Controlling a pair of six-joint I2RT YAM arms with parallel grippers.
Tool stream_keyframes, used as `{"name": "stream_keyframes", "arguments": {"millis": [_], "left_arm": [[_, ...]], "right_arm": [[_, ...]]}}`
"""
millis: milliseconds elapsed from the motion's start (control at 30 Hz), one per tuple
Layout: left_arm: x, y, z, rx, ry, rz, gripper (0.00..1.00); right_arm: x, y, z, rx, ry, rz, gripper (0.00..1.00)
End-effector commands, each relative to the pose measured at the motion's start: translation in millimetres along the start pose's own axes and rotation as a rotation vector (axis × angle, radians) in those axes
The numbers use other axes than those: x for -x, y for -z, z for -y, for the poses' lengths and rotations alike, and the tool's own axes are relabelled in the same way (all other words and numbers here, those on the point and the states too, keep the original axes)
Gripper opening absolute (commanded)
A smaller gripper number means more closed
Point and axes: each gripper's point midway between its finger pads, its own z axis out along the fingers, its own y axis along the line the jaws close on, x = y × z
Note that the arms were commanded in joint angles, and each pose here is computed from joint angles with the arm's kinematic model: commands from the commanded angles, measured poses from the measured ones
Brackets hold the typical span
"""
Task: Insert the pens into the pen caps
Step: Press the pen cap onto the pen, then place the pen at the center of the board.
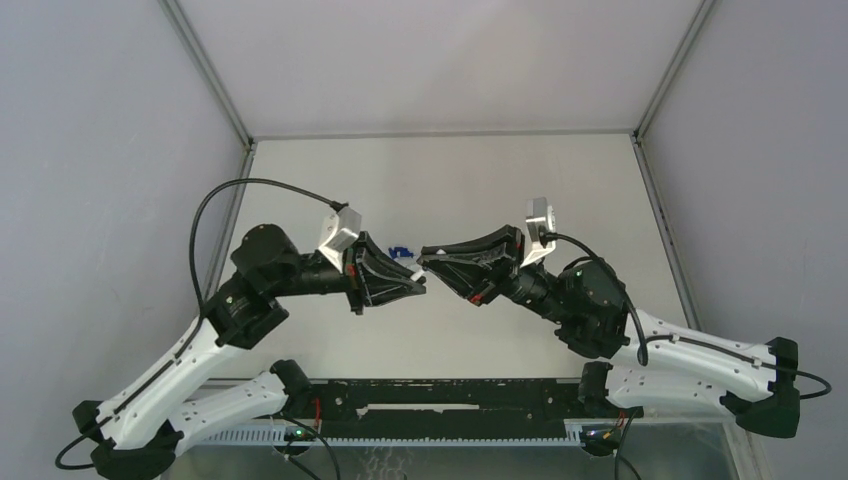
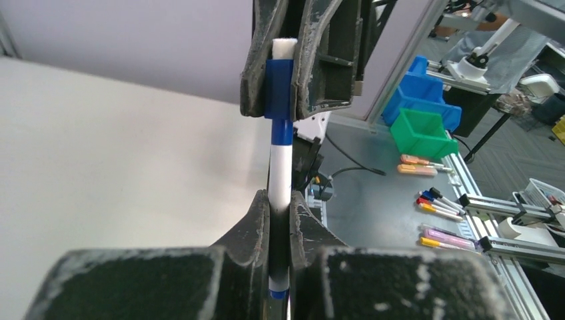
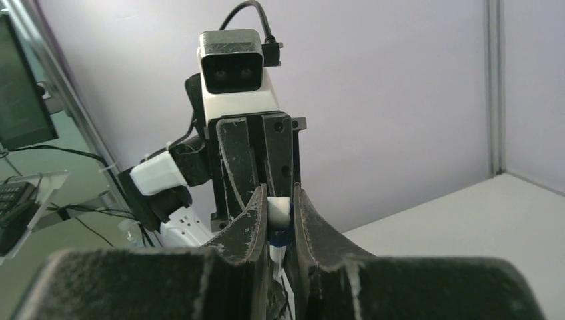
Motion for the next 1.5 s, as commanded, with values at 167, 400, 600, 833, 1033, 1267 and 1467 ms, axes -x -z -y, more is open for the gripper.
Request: {"name": "stream_keyframes", "arguments": {"millis": [167, 400, 600, 833, 1033, 1267, 1467], "left_arm": [[134, 36, 44, -0.017, -0.301, 0.404, 0.0], [130, 29, 44, -0.048, -0.296, 0.379, 0.0], [125, 26, 42, -0.057, -0.29, 0.364, 0.0], [110, 23, 16, 0.055, -0.261, 0.309, 0.0], [95, 30, -25, 0.275, -0.202, 0.262, 0.0], [34, 69, -127, 0.8, -0.056, 0.125, 0.0], [-45, 140, -218, 1.211, 0.202, 0.009, 0.0]], "right_arm": [[-39, 11, -43, 0.195, 0.027, -0.21, 0.02], [-26, 1, -47, 0.2, 0.056, -0.168, 0.09], [-15, -1, -48, 0.198, 0.059, -0.126, 0.21], [1, 4, -49, 0.197, 0.1, -0.084, 0.43], [-4, 21, -25, 0.077, 0.155, -0.138, 0.61], [-60, 56, 58, -0.346, 0.12, -0.35, 0.6], [-103, 80, 78, -0.463, 0.032, -0.451, 0.6]]}}
